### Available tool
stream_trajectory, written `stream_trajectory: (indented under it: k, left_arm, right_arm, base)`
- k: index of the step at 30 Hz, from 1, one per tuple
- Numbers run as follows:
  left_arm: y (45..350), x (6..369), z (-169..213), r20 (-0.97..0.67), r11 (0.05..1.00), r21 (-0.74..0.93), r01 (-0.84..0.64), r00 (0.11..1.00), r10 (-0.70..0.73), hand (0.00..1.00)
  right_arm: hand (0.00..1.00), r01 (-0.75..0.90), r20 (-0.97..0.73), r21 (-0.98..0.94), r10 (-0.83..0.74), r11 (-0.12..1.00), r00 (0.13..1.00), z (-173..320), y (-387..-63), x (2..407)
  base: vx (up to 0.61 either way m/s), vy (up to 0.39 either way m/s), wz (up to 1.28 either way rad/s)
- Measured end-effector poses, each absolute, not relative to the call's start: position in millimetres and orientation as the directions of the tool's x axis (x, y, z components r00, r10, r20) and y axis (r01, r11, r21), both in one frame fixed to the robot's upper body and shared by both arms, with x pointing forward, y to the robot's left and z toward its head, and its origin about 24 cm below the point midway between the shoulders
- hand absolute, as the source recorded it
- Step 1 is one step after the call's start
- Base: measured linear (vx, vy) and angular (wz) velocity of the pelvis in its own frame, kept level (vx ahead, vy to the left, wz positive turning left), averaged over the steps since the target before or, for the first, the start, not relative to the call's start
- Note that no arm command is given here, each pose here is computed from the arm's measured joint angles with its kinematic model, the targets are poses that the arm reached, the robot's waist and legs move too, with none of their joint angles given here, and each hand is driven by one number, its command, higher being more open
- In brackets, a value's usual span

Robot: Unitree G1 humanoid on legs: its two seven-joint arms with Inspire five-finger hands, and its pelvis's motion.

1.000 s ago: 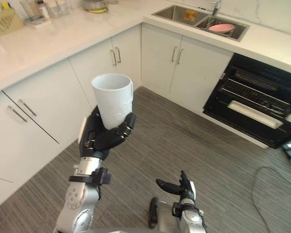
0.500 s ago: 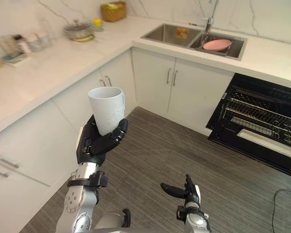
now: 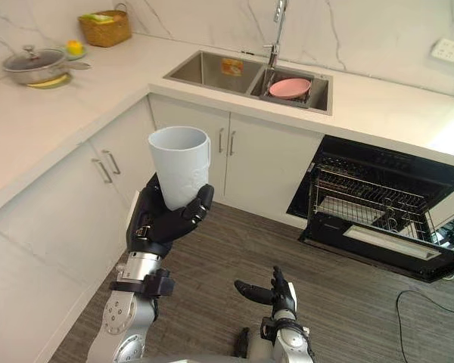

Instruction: Walk over to the sink, pick up the cup, carry it to the dishwasher, place the cup inside the dishwasher, then close the dishwasher door

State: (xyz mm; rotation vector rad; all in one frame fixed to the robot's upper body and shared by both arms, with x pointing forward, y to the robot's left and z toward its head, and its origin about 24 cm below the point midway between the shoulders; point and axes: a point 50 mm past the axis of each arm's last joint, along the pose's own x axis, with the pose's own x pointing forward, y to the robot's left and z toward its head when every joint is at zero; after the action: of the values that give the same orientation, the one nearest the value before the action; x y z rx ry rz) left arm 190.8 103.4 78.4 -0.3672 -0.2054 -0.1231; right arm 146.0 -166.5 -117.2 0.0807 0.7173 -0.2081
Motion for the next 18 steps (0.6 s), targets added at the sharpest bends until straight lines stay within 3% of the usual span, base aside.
stream_trajectory:
  k: [4,9,18]
  left_arm:
    - [97,194,59,0.111,0.922,-0.369,0.115,0.991,-0.079,0.00]
    - [96,192,71,0.166,0.912,-0.385,0.139,0.983,-0.080,0.00]
    - [111,193,70,0.168,0.929,-0.360,0.084,0.986,-0.024,0.00]
  right_arm:
    - [1.00,0.209,-0.663,-0.039,-0.182,0.977,0.726,-117,-178,144]
    - [1.00,0.242,-0.603,-0.032,-0.212,0.970,0.769,-104,-182,146]
    - [1.00,0.227,-0.637,-0.041,-0.201,0.973,0.744,-113,-179,151]
  base:
    - [0.51,-0.154,0.03]
    - [0.37,-0.054,-0.13]
    - [0.29,0.219,-0.44]
